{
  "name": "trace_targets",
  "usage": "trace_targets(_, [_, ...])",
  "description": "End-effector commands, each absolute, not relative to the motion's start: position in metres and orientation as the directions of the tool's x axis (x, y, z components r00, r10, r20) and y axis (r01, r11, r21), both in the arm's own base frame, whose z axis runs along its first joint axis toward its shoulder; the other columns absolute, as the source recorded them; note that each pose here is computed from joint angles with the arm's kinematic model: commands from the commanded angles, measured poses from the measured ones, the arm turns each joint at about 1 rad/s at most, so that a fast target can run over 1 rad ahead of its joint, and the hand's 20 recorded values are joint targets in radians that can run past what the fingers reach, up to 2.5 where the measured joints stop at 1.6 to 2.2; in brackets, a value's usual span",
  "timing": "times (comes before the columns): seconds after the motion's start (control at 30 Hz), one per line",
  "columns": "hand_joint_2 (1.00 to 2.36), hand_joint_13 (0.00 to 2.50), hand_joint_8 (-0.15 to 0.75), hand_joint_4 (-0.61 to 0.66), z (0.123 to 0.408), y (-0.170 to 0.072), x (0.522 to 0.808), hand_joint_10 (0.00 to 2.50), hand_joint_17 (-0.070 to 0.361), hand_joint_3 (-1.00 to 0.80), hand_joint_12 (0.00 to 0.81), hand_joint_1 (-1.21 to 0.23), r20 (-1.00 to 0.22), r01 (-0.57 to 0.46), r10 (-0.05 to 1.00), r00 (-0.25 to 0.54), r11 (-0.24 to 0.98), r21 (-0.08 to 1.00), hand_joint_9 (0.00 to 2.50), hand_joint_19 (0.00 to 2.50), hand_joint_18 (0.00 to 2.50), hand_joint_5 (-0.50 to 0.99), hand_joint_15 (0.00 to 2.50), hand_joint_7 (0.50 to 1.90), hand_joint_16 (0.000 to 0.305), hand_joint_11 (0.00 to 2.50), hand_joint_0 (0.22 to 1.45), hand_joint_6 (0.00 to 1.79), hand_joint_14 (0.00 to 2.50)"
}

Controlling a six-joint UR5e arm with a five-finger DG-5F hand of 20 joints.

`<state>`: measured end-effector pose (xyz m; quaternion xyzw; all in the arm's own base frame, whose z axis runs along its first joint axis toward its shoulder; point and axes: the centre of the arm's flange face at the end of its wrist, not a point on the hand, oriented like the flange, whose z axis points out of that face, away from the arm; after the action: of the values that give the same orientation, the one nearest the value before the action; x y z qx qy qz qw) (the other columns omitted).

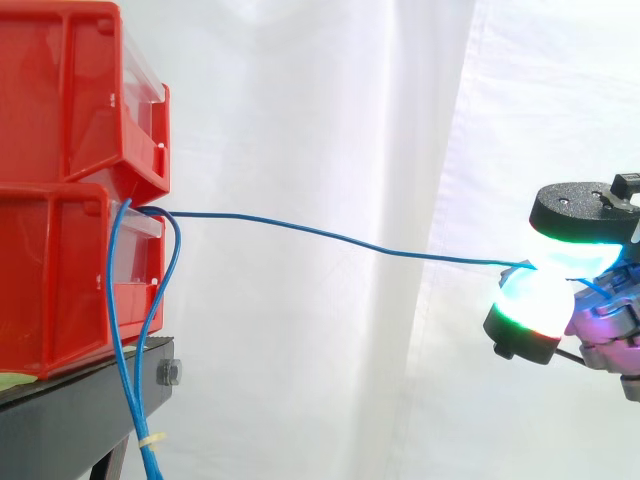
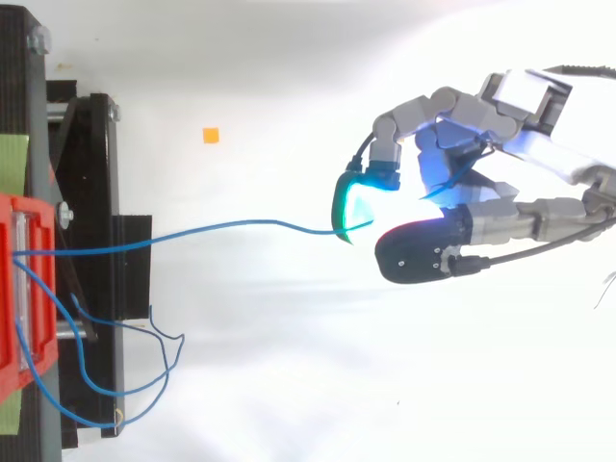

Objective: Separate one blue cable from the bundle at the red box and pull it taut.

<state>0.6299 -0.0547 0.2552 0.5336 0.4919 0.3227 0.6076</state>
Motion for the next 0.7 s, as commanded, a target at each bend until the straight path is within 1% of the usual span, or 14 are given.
trace_targets(0.0, [1.02, 0.78, 0.35, 0.1, 0.2558, -0.0549, 0.6302, 2.27, 0.089, -0.08, 0.387, -0.73, -0.253, 0.132, 0.917, 0.309, 0.222, 0.966, 0.6, 1.76, 1.39, -0.15, 1.3, 1.19, 0.04, 1.23, 0.67, 0.93, 2.5])
trace_targets(0.1, [1.02, 0.78, 0.35, 0.1, 0.2551, -0.055, 0.6298, 2.27, 0.09, -0.08, 0.388, -0.73, -0.254, 0.133, 0.917, 0.308, 0.222, 0.966, 0.6, 1.76, 1.4, -0.15, 1.31, 1.18, 0.04, 1.26, 0.67, 0.93, 2.5])
trace_targets(0.2, [1.02, 0.78, 0.349, 0.1, 0.2551, -0.055, 0.6298, 2.28, 0.09, -0.08, 0.388, -0.73, -0.254, 0.133, 0.917, 0.308, 0.222, 0.966, 0.6, 1.76, 1.4, -0.15, 1.31, 1.16, 0.04, 1.23, 0.67, 0.93, 2.5])
trace_targets(0.63, [1.02, 0.79, 0.351, 0.11, 0.2542, -0.055, 0.6299, 2.27, 0.09, -0.08, 0.388, -0.73, -0.254, 0.135, 0.917, 0.308, 0.223, 0.966, 0.6, 1.76, 1.4, -0.15, 1.32, 1.17, 0.04, 1.24, 0.67, 0.93, 2.5])
trace_targets(0.67, [1.02, 0.79, 0.351, 0.11, 0.2551, -0.055, 0.6298, 2.28, 0.092, -0.09, 0.387, -0.73, -0.254, 0.133, 0.917, 0.308, 0.222, 0.966, 0.6, 1.75, 1.4, -0.15, 1.29, 1.16, 0.041, 1.22, 0.67, 0.93, 2.5])
